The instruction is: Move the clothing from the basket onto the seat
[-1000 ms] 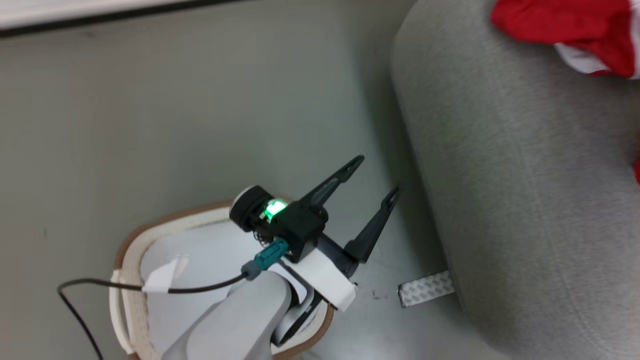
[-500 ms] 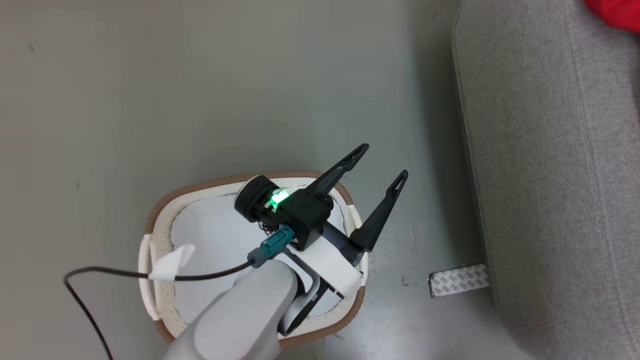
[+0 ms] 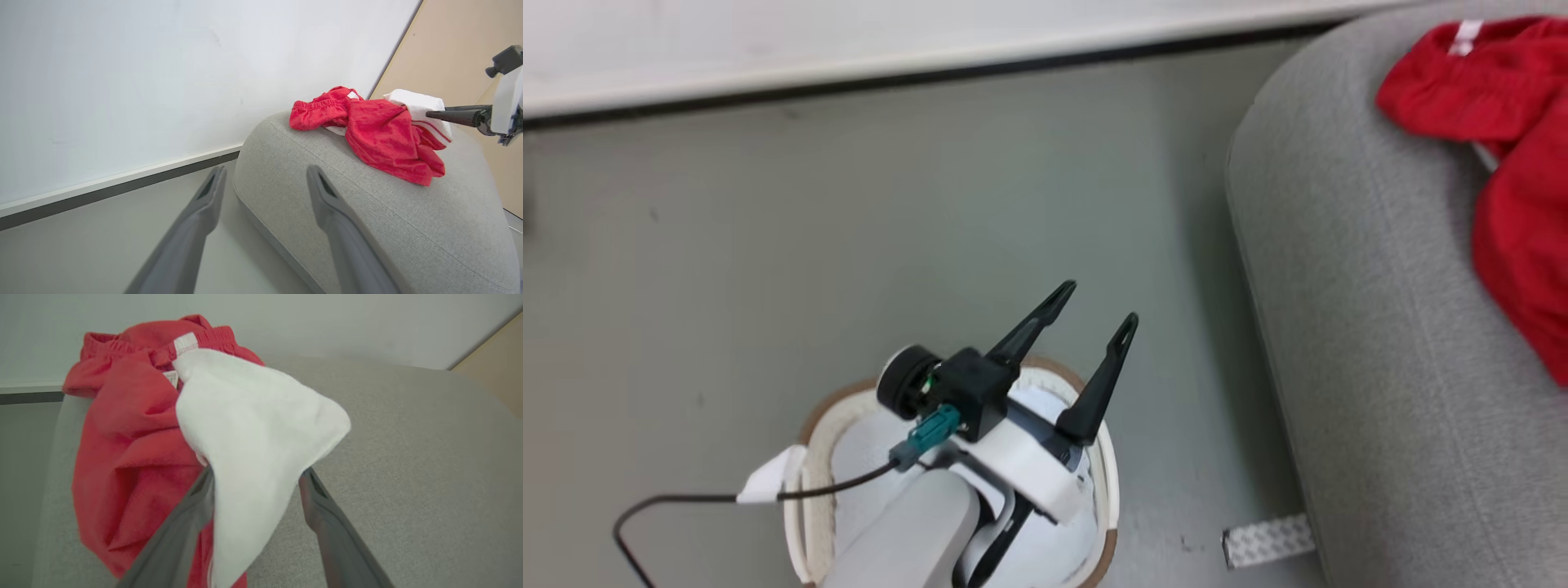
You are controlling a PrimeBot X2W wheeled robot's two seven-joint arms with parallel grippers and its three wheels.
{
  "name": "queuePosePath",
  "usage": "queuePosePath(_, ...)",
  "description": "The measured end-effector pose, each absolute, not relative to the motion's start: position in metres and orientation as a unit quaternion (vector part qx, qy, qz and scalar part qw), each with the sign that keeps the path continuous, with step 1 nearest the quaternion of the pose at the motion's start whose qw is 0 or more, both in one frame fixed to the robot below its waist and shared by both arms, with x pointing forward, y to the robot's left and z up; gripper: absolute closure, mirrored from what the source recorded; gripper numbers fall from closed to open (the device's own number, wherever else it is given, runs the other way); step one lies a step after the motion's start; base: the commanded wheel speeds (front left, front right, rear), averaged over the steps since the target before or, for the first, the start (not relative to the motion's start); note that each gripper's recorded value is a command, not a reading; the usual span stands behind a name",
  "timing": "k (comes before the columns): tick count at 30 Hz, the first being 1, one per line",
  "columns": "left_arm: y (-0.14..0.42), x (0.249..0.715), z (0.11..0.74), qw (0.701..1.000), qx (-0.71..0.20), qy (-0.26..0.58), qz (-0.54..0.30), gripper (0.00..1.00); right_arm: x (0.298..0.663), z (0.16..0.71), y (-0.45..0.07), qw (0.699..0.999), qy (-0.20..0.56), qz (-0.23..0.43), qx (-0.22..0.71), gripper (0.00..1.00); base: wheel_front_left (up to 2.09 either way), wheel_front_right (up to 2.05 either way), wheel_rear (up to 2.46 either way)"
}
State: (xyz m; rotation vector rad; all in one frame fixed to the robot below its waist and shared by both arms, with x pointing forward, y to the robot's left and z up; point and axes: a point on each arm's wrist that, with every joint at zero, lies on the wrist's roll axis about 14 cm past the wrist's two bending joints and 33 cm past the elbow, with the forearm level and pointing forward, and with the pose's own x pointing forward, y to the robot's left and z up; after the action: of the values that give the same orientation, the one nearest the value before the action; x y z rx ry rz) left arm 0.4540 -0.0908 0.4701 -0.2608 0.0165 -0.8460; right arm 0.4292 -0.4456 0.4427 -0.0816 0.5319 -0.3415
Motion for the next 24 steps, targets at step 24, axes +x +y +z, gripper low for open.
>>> queuePosePath(24,0.087,0.423,0.584,0.974,-0.099,-0.13,-0.155,0.0,0.418,0.671,-0.272,0.988,-0.122,0.066,-0.066,0.0,0.0,0.0,0.0)
